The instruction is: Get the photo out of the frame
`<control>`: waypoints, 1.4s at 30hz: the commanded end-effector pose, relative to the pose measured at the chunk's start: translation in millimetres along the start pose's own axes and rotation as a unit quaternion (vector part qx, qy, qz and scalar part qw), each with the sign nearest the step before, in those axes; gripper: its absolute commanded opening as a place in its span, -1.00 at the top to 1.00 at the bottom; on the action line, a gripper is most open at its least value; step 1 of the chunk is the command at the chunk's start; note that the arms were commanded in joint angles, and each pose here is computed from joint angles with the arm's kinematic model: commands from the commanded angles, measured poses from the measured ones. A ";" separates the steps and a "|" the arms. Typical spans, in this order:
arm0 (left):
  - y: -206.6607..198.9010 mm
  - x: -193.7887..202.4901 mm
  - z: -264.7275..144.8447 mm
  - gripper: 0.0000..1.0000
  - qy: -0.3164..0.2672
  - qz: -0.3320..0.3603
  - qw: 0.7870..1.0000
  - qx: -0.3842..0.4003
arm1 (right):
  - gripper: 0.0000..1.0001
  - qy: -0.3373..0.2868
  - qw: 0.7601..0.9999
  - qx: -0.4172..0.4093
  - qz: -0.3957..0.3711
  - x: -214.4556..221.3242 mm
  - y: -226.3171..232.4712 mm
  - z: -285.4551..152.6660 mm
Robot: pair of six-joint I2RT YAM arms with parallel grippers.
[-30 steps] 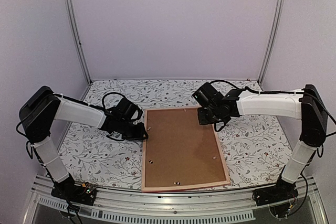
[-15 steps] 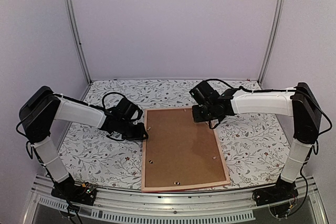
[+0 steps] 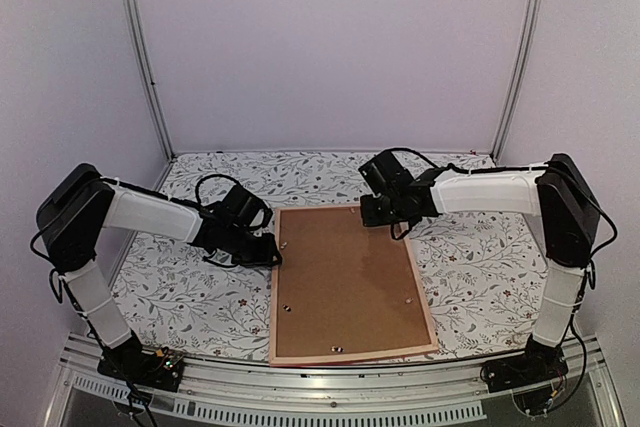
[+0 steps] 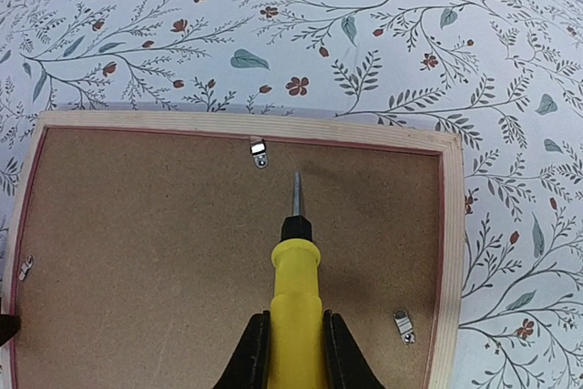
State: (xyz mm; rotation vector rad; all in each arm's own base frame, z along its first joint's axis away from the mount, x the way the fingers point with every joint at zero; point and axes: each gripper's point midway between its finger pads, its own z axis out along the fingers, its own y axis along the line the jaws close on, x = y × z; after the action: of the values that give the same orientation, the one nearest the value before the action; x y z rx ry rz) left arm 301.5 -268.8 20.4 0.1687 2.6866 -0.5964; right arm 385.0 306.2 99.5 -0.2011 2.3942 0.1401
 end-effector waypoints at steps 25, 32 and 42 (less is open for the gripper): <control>3.5 -0.1 -0.9 0.46 0.003 0.007 1.000 -0.015 | 1.00 -0.001 0.998 -0.067 -0.020 -3.4 35.5 25.7; 2.8 -0.4 -0.2 0.46 0.003 0.006 1.000 -0.013 | 1.00 0.002 0.997 -0.075 -0.024 -0.8 35.6 22.9; 1.8 -0.9 0.5 0.46 0.002 0.005 1.000 -0.010 | 1.00 -0.001 0.997 -0.069 -0.023 -2.7 29.1 11.5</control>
State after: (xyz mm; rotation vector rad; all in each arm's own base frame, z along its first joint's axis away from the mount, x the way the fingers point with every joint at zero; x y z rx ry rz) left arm 301.6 -268.0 20.8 0.1673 2.6910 -0.5874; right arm 395.3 341.8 91.2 -0.3095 2.3683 0.2861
